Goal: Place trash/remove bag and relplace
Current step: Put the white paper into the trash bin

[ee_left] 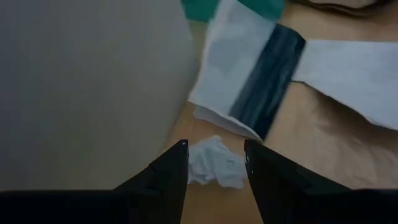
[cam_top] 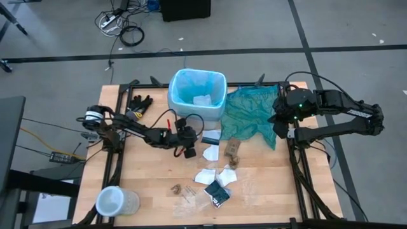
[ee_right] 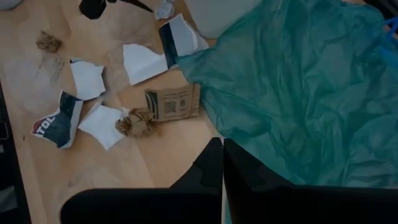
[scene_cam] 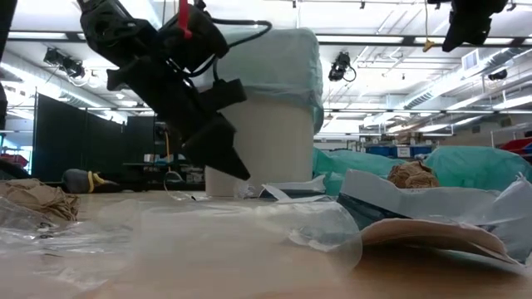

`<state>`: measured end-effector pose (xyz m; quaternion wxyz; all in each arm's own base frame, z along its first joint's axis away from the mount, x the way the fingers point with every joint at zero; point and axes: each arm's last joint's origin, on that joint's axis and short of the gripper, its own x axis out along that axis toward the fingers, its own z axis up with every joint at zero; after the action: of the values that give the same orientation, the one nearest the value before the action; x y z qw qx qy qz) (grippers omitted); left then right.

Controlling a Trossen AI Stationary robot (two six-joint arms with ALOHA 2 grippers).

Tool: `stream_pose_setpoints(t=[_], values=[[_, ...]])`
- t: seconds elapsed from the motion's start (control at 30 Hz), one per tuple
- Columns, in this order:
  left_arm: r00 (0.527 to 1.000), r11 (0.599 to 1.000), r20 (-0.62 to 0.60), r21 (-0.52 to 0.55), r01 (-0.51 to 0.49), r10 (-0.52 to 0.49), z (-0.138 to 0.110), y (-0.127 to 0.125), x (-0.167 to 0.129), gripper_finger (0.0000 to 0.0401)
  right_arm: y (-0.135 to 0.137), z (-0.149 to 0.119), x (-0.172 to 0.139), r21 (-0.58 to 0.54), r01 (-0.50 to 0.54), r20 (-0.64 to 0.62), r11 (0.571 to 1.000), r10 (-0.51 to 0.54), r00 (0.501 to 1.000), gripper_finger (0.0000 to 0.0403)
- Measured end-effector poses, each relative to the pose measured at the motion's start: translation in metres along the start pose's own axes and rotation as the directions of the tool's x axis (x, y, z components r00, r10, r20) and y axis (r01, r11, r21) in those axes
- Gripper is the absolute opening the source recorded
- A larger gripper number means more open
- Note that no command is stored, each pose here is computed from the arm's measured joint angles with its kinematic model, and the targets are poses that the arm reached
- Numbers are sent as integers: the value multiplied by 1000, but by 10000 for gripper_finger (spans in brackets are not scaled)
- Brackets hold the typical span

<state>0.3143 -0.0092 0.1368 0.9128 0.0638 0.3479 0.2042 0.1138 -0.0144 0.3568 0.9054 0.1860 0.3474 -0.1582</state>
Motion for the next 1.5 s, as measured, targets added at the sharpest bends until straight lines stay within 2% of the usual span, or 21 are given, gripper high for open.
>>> stream_pose_setpoints(t=[0.1,0.27,0.5,0.67,0.8,0.9,1.07,1.13,1.33,1.5], values=[[1000,999,9,15,-28,28,3,2,0,165,0,0,0,4,-2,0,1000,2,1000,1],[1000,1000,-10,8,-5,5,0,4,4,165,0,0,0,5,-11,-4,1000,11,1000,1],[999,999,-26,-43,21,-22,-5,1,12,165,1,0,0,7,-39,-11,999,39,999,1],[998,997,-62,-75,21,-26,-16,-4,24,165,4,3,0,8,-99,11,995,99,995,1],[995,988,-84,-149,34,-47,-20,-7,29,162,7,6,-1,10,-150,32,989,149,988,1],[989,971,-108,-225,78,-104,-23,-8,30,137,7,7,-1,18,-158,39,987,157,987,1],[973,944,-129,-295,148,-193,-24,-12,28,32,7,7,-1,19,-155,40,988,155,987,1],[968,933,-131,-321,164,-216,-23,-13,28,15,7,7,-1,19,-155,40,988,154,987,1],[960,919,-97,-329,219,-263,-1,-14,22,13,6,8,-1,20,-136,48,990,135,990,0],[935,872,42,-349,344,-352,42,-14,9,12,6,8,-1,2,-128,52,992,127,991,0]])
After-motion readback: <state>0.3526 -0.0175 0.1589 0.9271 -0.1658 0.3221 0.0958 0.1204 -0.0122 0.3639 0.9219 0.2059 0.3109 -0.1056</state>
